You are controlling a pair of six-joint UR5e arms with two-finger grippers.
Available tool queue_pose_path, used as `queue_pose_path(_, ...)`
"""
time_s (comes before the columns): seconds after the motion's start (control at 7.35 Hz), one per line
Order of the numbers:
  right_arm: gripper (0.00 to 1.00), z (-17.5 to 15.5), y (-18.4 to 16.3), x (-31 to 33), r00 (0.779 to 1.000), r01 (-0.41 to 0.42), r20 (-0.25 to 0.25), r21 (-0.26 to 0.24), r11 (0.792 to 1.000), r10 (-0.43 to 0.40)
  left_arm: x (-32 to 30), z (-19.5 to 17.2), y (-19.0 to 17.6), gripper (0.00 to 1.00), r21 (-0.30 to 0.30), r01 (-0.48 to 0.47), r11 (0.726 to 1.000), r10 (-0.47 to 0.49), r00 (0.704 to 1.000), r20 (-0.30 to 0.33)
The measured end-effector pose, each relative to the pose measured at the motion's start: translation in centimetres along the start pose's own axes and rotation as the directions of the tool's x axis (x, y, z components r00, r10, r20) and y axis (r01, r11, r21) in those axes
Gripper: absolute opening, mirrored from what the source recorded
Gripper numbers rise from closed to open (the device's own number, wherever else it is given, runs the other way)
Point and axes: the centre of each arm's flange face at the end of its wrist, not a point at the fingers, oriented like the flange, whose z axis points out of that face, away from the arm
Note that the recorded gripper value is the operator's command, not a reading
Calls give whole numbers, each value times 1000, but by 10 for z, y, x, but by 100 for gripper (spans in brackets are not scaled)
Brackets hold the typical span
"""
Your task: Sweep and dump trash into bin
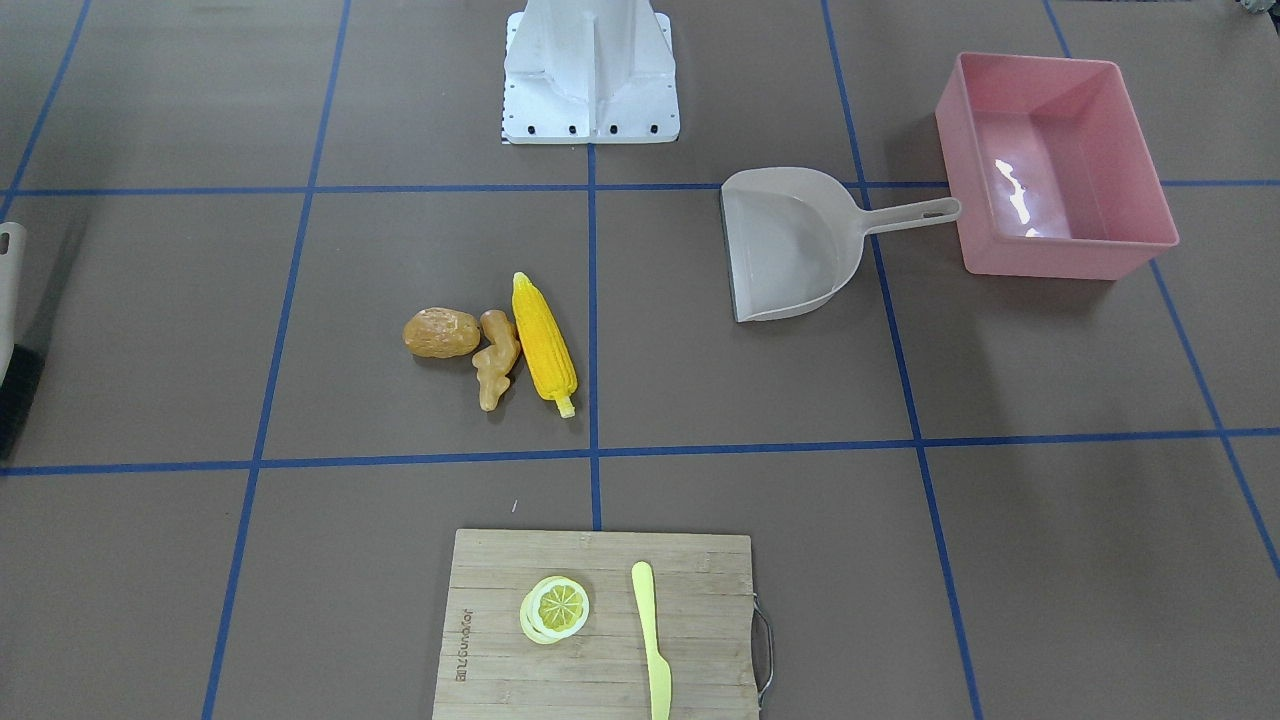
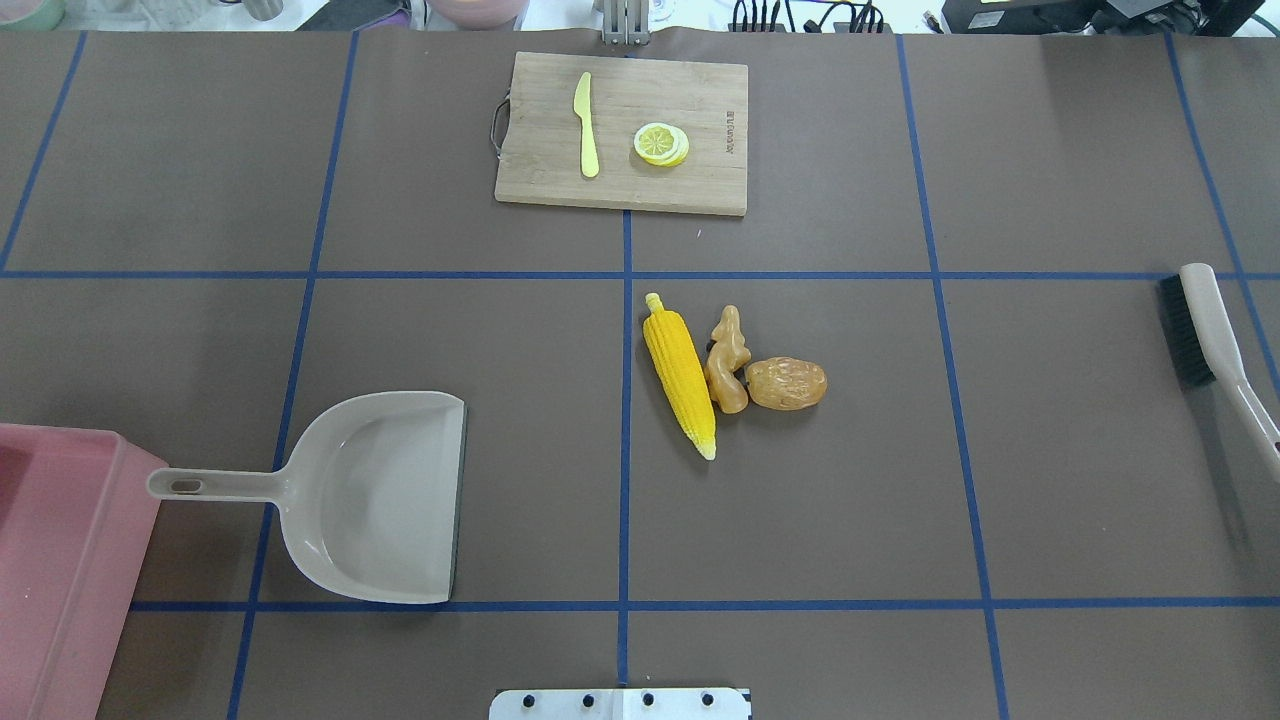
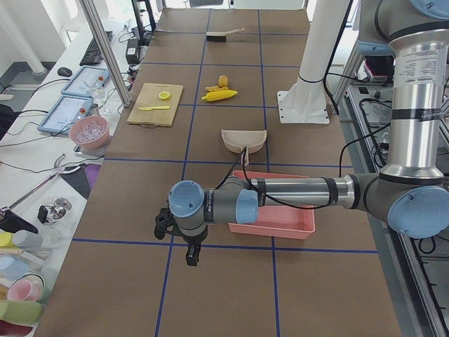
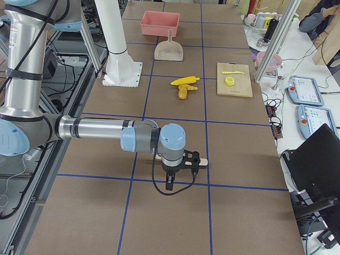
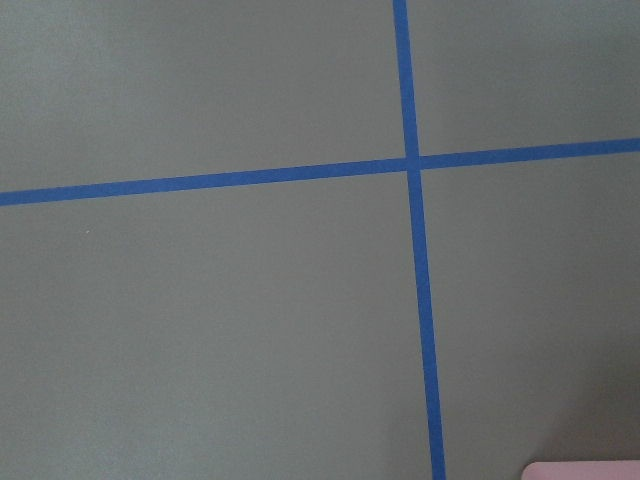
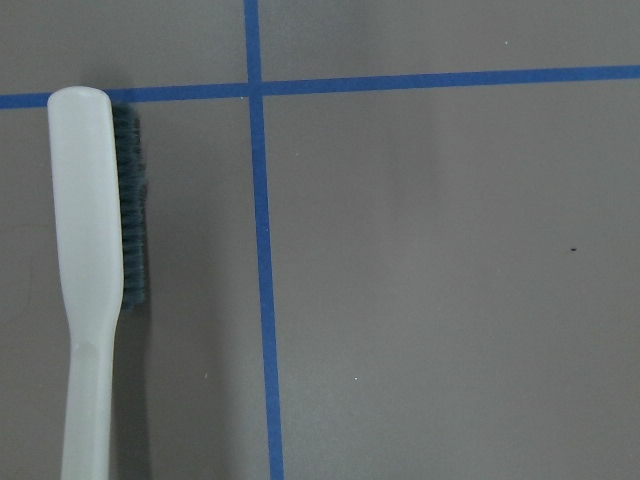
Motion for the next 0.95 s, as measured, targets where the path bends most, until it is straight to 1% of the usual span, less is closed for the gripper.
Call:
queue_pose_path(0.41, 100, 2, 2, 2, 1000, 11, 2, -2, 1000, -11, 0, 0, 0, 99, 0, 1, 1000, -1, 1000, 0)
queue_pose_path(0.95, 100, 13, 7, 10, 1000, -12, 15, -25, 1000, 12, 0, 0, 0, 99, -1, 2, 1000, -2, 1000, 0)
